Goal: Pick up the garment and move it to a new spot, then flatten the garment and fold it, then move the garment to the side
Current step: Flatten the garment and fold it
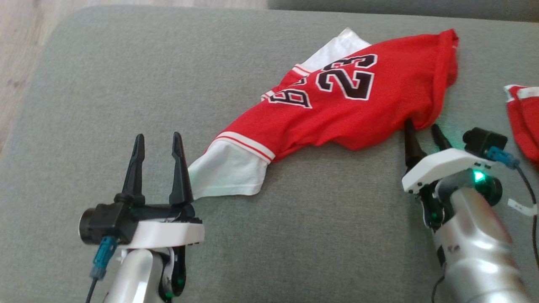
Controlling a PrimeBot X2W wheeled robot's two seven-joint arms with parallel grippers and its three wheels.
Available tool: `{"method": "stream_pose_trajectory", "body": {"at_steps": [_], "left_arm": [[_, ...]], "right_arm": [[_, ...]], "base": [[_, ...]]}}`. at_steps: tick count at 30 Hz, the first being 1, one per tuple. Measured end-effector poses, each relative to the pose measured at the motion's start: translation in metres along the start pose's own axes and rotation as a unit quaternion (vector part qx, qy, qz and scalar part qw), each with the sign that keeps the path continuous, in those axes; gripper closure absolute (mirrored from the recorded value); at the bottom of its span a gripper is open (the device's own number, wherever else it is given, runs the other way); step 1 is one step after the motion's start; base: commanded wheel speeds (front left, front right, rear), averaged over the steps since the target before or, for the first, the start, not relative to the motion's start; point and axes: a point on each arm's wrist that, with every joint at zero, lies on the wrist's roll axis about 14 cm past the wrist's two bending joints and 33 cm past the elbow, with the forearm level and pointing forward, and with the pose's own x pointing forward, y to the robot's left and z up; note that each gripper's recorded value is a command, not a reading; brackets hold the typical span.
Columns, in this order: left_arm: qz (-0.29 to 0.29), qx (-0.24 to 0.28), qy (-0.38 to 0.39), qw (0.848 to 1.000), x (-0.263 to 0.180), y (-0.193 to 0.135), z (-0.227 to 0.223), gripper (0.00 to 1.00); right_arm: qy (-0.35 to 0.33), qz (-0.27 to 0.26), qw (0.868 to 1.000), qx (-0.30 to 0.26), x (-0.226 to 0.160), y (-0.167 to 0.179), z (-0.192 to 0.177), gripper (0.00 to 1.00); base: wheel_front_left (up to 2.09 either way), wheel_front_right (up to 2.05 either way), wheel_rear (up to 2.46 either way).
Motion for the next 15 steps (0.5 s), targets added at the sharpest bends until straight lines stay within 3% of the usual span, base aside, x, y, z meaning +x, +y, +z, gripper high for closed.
{"method": "stream_pose_trajectory", "body": {"at_steps": [3,4,5,6,12,15], "left_arm": [[0.008,0.002,0.005,1.0,-0.001,0.006,-0.003,0.0],[0.008,0.002,0.005,1.0,-0.001,0.007,-0.003,0.0],[0.01,0.003,0.005,1.0,0.0,0.008,-0.003,0.0],[0.01,0.003,0.005,1.0,0.0,0.008,-0.003,0.0],[-0.006,0.001,-0.001,1.0,0.006,-0.003,-0.001,0.0],[-0.021,-0.004,-0.005,1.0,0.008,-0.013,0.001,0.0]], "right_arm": [[0.005,-0.005,1.0,-0.002,0.011,0.0,-0.001,0.0],[0.003,-0.005,1.0,-0.002,0.015,0.0,0.001,0.22],[-0.002,-0.005,1.0,-0.001,0.018,0.002,0.004,0.91],[-0.009,-0.004,1.0,-0.001,0.02,0.003,0.008,1.0],[-0.066,0.001,0.996,-0.054,0.011,0.001,0.039,1.0],[-0.128,-0.002,0.99,-0.065,-0.002,-0.002,0.076,1.0]], "base": [[0.0,0.0,0.0],[0.0,0.0,0.0],[0.0,0.0,0.0],[0.0,0.0,0.0],[0.0,0.0,0.0],[0.0,0.0,0.0]]}}
